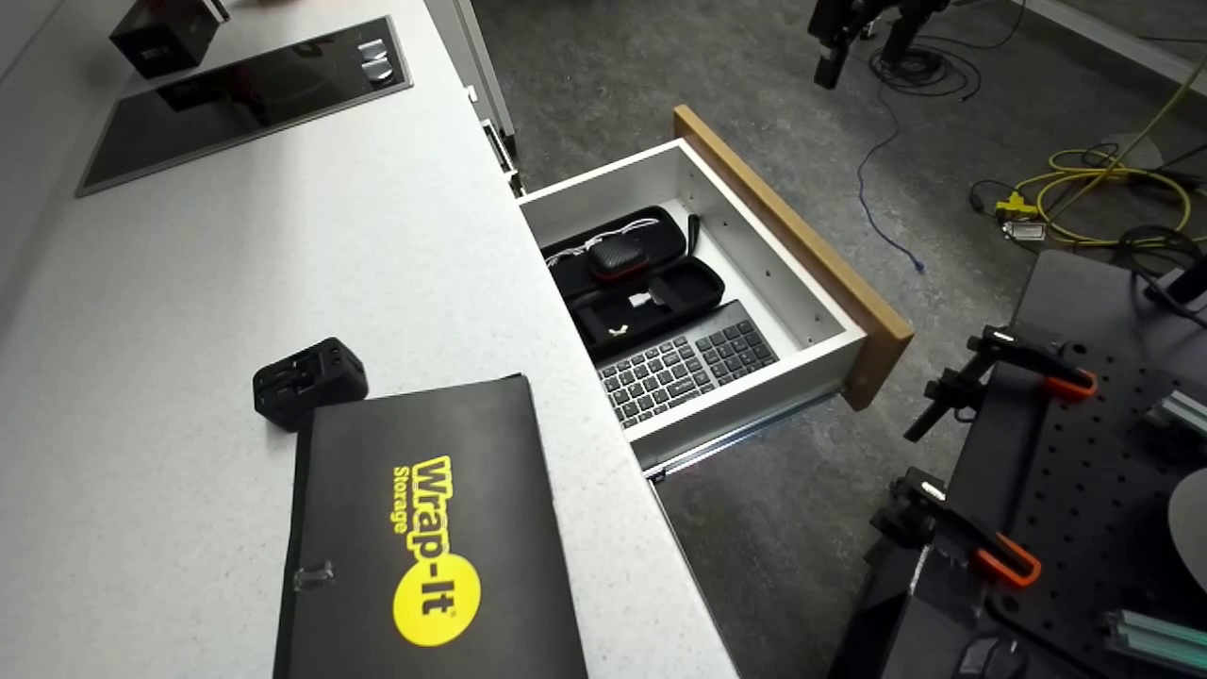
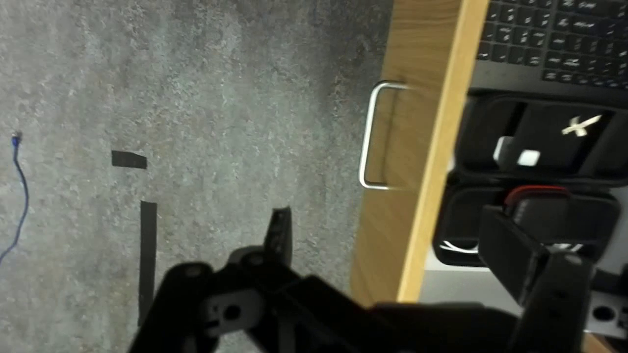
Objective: Close the open drawer
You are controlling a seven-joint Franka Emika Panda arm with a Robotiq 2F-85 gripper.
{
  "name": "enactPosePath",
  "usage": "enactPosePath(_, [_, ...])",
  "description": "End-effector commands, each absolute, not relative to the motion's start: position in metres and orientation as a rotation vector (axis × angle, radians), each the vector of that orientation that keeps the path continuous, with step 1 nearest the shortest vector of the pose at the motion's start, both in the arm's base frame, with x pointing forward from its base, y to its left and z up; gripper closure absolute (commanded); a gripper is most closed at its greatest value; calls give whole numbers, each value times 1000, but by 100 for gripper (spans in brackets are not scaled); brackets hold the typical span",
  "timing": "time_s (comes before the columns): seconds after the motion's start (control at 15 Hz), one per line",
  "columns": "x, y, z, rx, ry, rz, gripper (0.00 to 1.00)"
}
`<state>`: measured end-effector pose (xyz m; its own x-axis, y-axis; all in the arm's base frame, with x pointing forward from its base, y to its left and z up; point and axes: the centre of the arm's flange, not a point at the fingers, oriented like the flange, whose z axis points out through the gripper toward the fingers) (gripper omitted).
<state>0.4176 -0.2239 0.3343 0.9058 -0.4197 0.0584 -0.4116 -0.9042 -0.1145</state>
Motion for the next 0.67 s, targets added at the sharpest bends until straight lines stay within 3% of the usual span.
enactPosePath(0.0, [429,-260,289,-2911,834,-71,0])
enactPosePath(0.13, [415,-248,290,-2938,782,-47,0])
enactPosePath(0.6, [440,-256,256,-3021,969,-64,0])
